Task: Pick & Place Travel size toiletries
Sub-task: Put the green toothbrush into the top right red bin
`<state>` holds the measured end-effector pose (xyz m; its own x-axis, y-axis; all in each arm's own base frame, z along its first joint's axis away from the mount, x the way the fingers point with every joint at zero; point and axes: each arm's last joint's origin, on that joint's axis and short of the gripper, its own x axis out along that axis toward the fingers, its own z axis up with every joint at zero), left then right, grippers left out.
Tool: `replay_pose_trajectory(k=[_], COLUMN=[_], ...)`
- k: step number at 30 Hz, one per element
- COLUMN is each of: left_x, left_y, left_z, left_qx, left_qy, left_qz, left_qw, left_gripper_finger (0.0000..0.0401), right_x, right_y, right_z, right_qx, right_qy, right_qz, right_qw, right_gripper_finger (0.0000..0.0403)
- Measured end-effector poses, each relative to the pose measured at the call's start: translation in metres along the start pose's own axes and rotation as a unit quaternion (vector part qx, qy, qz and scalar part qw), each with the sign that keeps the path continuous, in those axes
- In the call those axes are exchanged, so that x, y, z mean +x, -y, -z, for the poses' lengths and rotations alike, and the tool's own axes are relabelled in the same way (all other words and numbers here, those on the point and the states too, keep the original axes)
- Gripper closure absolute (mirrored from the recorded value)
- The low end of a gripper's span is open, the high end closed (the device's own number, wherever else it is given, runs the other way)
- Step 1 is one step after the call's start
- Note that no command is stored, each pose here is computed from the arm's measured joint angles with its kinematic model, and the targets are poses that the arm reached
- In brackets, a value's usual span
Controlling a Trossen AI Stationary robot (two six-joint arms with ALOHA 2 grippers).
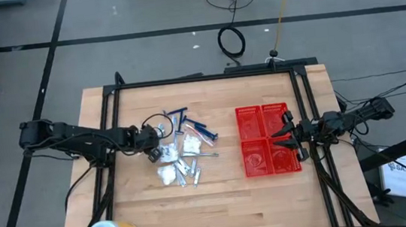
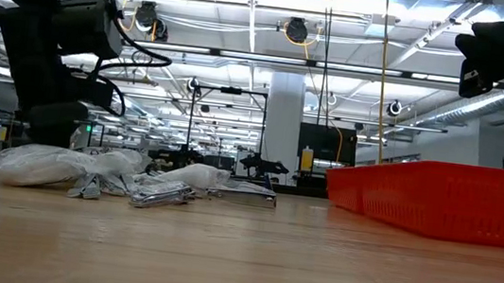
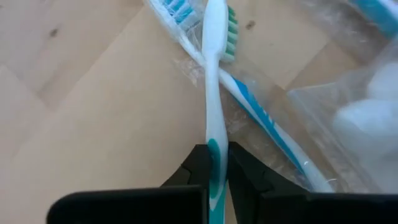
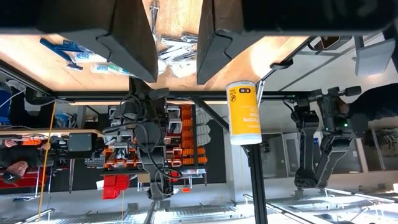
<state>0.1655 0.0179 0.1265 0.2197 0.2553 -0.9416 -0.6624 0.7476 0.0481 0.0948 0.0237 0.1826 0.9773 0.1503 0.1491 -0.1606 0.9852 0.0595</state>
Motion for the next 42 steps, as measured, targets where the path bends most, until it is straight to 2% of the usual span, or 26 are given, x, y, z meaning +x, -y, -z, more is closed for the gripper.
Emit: replay_pose_trajectory(k=[6,14,23,27,32,39,42], left_x=[-0.015,-0.065,-0.095,-0.094,-0.086,-0.044,-0.029], left_y=[0.005,0.026,0.041,0.04,0.032,0.023,0.021], left_z=[-0.013,-0.048,-0.062,-0.06,-0.049,-0.026,-0.019], left_qx=[-0.016,0.038,0.081,0.071,0.032,-0.018,-0.036], left_qy=[0.035,0.14,0.196,0.185,0.122,0.047,0.024], left_qz=[0.012,0.04,0.054,0.048,-0.001,-0.06,-0.068], left_qw=[0.999,0.989,0.976,0.979,0.992,0.997,0.997], left_gripper_finger=[0.0395,0.0395,0.0396,0.0394,0.0397,0.0397,0.0394], right_x=[0.0,0.0,0.0,0.0,0.0,0.0,0.0], right_y=[0.0,0.0,0.0,0.0,0.0,0.0,0.0], right_z=[0.0,0.0,0.0,0.0,0.0,0.0,0.0], right_qx=[0.0,0.0,0.0,0.0,0.0,0.0,0.0], right_qy=[0.0,0.0,0.0,0.0,0.0,0.0,0.0], right_qz=[0.0,0.0,0.0,0.0,0.0,0.0,0.0], right_qw=[1.0,1.0,1.0,1.0,1.0,1.0,1.0], right_gripper_finger=[0.0303,0.0303,0.0303,0.0303,0.0303,0.0303,0.0303])
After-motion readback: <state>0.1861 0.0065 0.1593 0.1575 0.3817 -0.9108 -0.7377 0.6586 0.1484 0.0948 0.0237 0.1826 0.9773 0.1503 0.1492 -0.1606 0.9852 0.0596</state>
